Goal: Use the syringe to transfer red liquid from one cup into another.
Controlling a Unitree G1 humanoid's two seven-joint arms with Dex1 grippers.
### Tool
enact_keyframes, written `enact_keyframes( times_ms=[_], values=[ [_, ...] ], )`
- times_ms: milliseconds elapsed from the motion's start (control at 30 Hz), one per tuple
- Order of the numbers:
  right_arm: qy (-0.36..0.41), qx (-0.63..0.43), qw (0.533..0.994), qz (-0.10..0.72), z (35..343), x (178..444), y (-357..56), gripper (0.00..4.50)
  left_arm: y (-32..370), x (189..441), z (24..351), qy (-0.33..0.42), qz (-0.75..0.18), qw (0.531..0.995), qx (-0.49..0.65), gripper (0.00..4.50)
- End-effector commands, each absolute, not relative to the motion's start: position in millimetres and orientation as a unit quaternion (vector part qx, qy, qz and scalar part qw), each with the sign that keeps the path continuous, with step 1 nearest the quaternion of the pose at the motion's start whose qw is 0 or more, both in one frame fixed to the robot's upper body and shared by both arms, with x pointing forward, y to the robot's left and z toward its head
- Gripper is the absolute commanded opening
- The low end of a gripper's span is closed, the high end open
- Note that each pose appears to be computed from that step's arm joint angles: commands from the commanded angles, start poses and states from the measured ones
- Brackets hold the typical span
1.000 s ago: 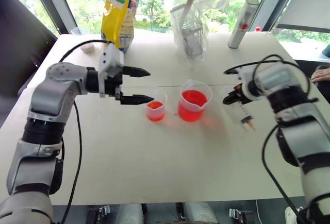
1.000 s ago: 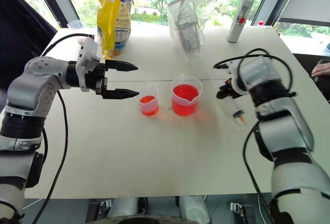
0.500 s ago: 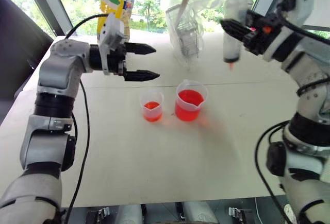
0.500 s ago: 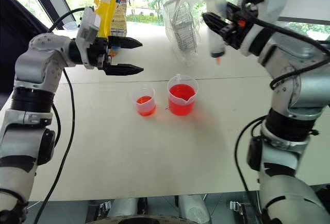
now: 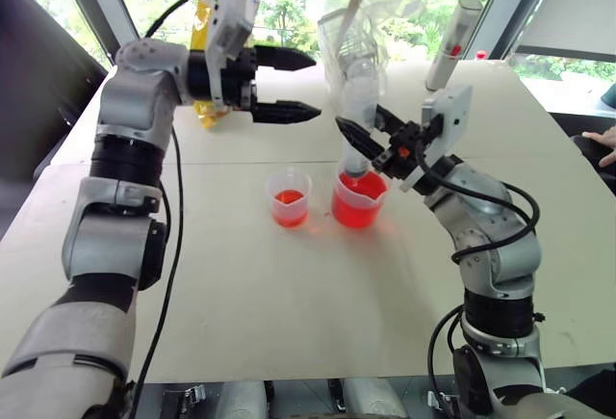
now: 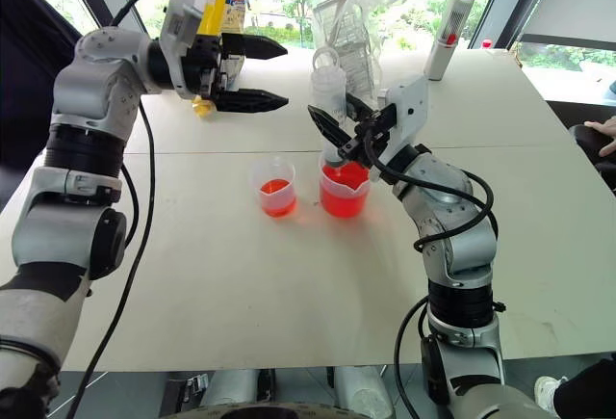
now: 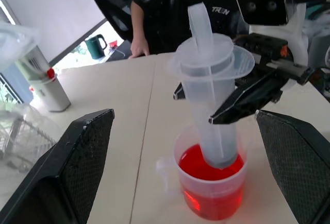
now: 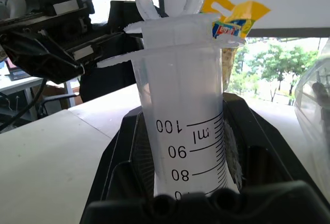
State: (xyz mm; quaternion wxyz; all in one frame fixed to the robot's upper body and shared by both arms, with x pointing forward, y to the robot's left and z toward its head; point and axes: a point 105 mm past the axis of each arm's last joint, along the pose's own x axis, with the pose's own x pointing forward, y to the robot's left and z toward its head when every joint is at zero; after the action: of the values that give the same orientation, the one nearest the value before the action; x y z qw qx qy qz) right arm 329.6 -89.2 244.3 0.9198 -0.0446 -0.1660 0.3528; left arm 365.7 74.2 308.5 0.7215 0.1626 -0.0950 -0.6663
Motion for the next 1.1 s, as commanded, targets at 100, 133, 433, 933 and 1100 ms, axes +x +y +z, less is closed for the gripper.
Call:
enact_keyframes(
  times_ms=[100, 133, 433, 933, 1100],
  values=[
    [-0.18, -0.052, 0.922, 0.339, 233, 333, -89, 1.42, 58, 360, 329, -0.127, -0.679, 0.702, 0.171, 4.5],
    [-0.177, -0.054, 0.923, 0.336, 229, 334, -90, 1.42, 55, 360, 330, -0.129, -0.683, 0.699, 0.168, 4.5],
    [-0.168, -0.06, 0.927, 0.33, 217, 335, -91, 1.42, 35, 364, 320, -0.119, -0.695, 0.692, 0.155, 4.5],
    [-0.171, -0.07, 0.928, 0.323, 219, 337, -94, 1.42, 20, 370, 309, -0.102, -0.697, 0.694, 0.152, 0.63],
    [-0.169, -0.071, 0.928, 0.325, 218, 336, -94, 1.42, 18, 368, 310, -0.105, -0.701, 0.689, 0.151, 0.01]
  ],
)
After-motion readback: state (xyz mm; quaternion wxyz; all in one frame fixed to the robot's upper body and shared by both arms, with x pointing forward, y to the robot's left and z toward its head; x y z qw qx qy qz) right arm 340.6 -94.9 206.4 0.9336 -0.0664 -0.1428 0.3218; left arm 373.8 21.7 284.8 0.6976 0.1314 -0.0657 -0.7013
